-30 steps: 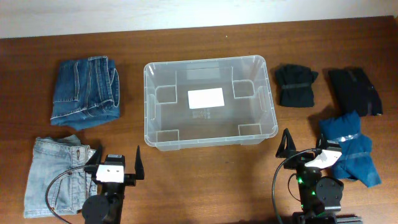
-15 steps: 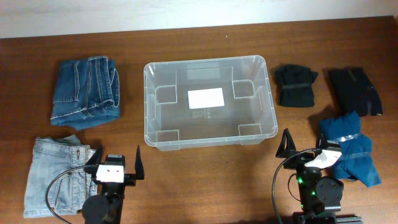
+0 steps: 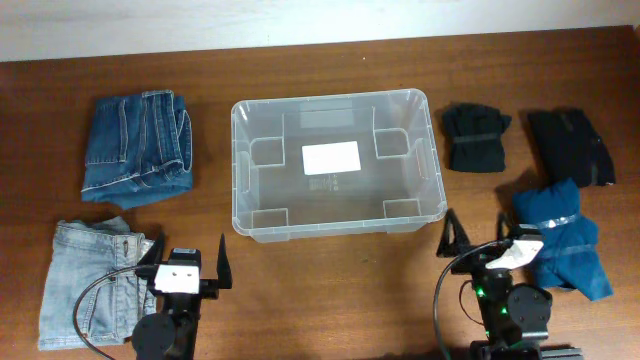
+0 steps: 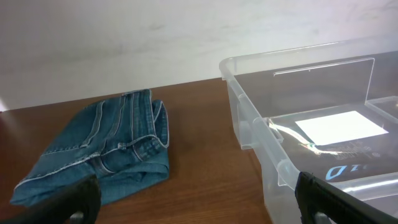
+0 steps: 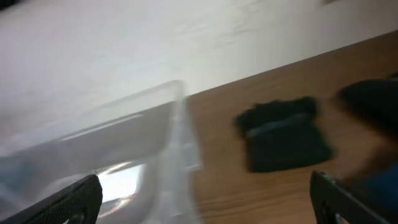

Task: Pack container

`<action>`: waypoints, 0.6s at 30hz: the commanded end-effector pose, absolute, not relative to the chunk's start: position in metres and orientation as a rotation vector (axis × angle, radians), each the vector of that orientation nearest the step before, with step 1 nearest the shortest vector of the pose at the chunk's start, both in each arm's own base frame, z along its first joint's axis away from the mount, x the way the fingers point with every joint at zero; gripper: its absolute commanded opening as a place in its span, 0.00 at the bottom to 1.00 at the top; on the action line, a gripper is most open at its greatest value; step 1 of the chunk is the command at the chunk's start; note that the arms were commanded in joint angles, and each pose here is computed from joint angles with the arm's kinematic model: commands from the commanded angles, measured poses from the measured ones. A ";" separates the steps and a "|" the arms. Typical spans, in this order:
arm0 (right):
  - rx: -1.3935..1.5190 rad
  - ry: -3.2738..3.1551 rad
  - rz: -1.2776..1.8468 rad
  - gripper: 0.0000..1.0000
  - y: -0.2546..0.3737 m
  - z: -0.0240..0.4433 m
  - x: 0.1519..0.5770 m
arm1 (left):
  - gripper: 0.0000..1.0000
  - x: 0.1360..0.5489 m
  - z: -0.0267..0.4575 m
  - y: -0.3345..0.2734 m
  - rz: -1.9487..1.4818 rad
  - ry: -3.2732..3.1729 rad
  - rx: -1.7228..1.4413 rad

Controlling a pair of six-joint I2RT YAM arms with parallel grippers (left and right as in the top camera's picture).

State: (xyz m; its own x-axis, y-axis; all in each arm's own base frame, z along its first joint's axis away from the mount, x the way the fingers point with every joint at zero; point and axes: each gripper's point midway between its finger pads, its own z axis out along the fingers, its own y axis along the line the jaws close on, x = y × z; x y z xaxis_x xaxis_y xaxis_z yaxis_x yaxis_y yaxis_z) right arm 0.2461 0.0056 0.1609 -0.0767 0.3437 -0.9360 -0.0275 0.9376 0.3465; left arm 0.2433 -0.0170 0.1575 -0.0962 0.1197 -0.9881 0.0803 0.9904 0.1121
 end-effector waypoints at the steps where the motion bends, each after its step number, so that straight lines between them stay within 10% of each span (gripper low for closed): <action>1: 0.186 1.640 0.495 0.99 0.032 0.161 0.243 | 0.99 0.243 0.156 -0.018 0.038 1.665 0.172; 8: 0.179 1.628 0.562 0.98 0.039 0.167 0.243 | 0.99 0.243 0.156 -0.018 0.038 1.665 0.172; 18: 0.084 1.403 0.296 0.99 0.018 0.308 0.207 | 0.99 0.243 0.156 -0.018 0.038 1.665 0.172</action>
